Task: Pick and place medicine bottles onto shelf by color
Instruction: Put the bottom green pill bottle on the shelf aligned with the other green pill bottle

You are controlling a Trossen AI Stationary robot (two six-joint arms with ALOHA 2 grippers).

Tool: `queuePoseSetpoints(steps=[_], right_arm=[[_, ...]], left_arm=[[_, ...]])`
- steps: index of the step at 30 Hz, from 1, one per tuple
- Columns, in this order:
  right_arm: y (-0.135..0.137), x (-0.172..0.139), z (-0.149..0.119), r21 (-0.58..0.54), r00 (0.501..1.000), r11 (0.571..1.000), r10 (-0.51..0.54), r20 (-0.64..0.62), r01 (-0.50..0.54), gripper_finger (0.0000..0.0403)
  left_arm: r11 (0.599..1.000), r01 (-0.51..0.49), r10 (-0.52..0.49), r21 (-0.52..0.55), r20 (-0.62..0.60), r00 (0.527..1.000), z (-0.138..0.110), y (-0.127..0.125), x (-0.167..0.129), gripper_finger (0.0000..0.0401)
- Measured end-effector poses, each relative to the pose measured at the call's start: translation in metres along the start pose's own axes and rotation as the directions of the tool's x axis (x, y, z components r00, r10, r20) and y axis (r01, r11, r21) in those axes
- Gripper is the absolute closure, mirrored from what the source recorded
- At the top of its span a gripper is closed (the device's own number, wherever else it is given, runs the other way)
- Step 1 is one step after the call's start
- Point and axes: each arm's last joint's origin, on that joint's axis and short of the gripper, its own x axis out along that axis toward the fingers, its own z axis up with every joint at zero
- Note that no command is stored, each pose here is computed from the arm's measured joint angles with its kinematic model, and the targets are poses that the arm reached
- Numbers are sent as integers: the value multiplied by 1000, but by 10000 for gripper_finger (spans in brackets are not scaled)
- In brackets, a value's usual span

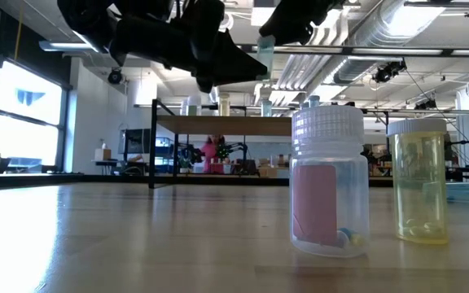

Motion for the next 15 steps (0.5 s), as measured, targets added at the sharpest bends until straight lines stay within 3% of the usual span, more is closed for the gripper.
queuePoseSetpoints(steps=[7,15], right_arm=[[-2,0,0,30,1000,1000,-7,-3,7,212],[-3,0,0,31,1000,999,-8,-3,8,269]], left_arm=[[1000,0,0,-5,6,1000,1,0,0,316],[1000,0,0,9,14,1000,1,0,0,316]])
